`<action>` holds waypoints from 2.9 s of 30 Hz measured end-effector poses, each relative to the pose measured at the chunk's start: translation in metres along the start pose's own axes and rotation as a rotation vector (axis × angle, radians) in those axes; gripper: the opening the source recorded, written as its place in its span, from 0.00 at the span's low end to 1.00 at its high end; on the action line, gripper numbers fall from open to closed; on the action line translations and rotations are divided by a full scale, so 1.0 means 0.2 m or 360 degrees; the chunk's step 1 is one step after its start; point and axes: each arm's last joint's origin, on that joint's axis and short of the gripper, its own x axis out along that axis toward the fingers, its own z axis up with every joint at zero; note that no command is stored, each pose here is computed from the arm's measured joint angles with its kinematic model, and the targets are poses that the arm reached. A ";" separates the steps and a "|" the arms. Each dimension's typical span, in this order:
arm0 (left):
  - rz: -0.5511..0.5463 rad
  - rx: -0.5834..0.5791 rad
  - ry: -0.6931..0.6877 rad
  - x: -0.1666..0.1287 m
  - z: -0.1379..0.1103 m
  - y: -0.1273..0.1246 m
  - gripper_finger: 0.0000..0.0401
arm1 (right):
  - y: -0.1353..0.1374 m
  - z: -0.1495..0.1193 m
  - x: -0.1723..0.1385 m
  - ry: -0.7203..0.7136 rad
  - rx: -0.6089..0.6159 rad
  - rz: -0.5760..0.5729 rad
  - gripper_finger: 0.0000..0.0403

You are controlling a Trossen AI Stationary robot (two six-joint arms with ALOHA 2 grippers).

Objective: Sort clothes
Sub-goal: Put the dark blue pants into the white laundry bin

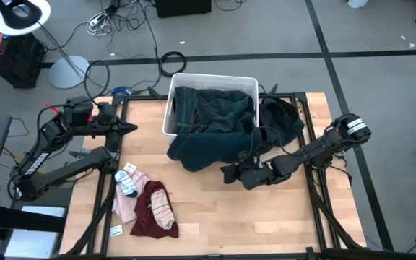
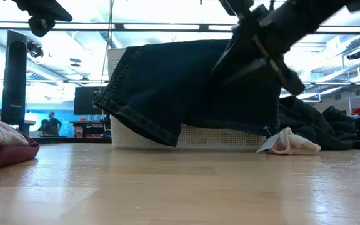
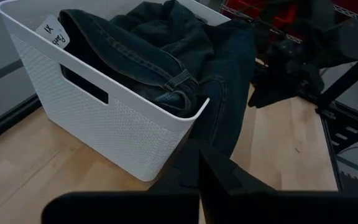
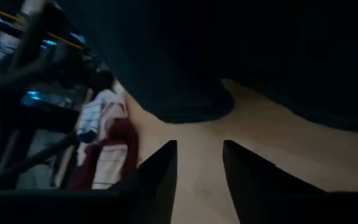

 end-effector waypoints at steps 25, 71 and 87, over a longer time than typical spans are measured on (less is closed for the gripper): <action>0.0000 -0.0061 -0.0054 0.00 0.02 0.00 0.00 | 0.07 0.18 0.07 -0.0230 -0.0277 0.0573 0.26; 0.0077 -0.0101 -0.0055 0.00 0.02 0.01 0.00 | 0.61 0.91 -0.24 0.0384 -0.1267 -0.0189 0.00; 0.0110 -0.0059 -0.0055 0.00 0.01 0.01 0.00 | 0.53 0.36 -0.34 0.0362 -0.0638 -0.0382 0.10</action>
